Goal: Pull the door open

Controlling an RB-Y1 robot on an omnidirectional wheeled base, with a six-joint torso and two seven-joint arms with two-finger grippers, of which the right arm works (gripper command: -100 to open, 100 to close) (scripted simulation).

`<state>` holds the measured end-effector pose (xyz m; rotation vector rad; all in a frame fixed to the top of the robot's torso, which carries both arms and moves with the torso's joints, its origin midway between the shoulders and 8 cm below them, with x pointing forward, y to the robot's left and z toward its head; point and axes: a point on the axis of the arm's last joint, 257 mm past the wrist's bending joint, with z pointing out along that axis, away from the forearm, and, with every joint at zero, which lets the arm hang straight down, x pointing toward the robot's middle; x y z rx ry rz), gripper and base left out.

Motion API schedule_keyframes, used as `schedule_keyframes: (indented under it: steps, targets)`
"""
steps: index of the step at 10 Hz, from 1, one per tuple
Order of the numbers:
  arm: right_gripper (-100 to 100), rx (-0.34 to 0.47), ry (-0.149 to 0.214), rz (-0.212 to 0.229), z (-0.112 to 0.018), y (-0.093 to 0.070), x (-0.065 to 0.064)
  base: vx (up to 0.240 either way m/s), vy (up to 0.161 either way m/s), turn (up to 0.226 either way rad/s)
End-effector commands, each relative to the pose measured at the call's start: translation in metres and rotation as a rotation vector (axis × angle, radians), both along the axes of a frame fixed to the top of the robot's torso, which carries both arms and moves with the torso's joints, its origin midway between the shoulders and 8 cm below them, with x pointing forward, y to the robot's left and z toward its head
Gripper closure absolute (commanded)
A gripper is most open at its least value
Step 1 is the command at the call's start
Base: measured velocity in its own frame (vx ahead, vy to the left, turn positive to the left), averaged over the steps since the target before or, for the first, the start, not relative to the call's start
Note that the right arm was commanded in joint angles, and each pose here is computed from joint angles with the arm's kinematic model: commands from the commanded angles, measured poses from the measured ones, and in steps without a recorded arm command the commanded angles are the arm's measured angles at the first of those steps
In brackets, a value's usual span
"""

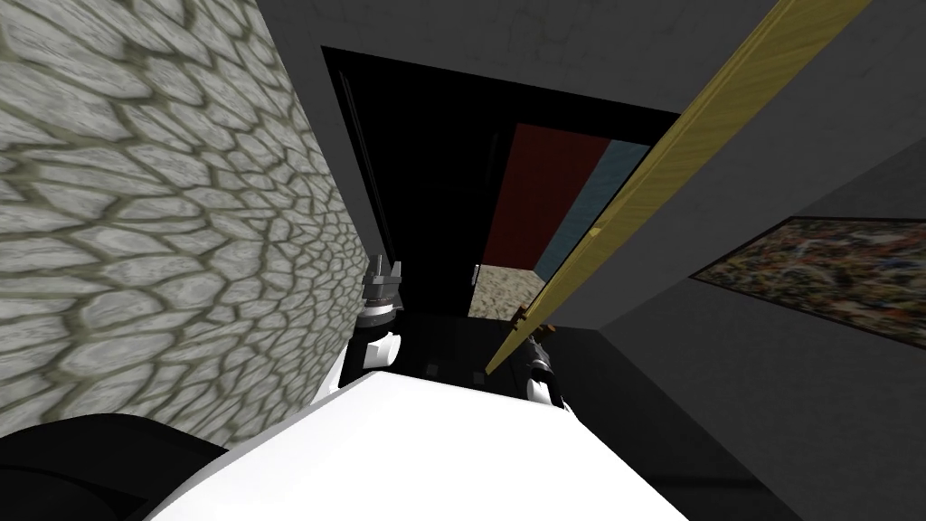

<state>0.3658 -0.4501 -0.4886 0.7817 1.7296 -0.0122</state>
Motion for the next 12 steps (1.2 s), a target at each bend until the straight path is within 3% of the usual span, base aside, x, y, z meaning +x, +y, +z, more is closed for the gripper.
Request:
schedule_keyframes:
  steps: [1, 12]
  targets:
    - [100, 0.045, -0.036, -0.005, 0.0063, 0.0051, 0.0143, -0.027, -0.020, 0.064]
    - [100, 0.088, -0.063, -0.021, 0.0079, 0.0053, 0.0140, -0.014, -0.017, 0.029]
